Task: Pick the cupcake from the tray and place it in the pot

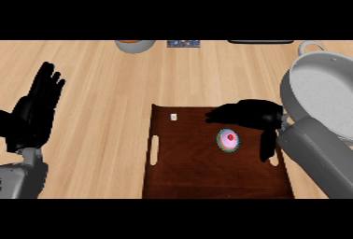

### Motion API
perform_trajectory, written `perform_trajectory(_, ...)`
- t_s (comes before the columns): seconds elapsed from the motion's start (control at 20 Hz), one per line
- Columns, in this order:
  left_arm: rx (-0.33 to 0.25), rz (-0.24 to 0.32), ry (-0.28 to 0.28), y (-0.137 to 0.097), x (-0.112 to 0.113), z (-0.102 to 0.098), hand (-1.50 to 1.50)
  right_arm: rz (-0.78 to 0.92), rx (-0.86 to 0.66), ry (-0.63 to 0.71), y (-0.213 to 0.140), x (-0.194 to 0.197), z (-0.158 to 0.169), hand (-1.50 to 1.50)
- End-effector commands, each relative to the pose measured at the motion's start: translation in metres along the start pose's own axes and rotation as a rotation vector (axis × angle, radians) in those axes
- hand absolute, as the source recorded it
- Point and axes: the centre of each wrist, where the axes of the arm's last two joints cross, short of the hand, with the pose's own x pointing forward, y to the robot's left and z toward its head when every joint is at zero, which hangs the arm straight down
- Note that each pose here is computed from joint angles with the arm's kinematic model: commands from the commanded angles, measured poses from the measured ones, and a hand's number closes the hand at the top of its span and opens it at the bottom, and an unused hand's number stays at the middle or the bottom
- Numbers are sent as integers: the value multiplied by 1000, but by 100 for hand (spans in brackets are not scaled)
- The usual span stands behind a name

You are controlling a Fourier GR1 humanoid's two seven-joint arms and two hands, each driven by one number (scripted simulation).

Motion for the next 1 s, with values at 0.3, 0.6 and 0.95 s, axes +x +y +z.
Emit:
perform_trajectory(0.3,-5,-10,-1,8,-3,6,0,19,21,9,24,-4,-15,-150)
perform_trajectory(0.6,-5,4,-2,-11,-5,1,0,8,12,43,31,-10,-30,-150)
perform_trajectory(0.95,-11,1,-1,-3,1,-7,0,159,29,-81,36,-14,-48,150)
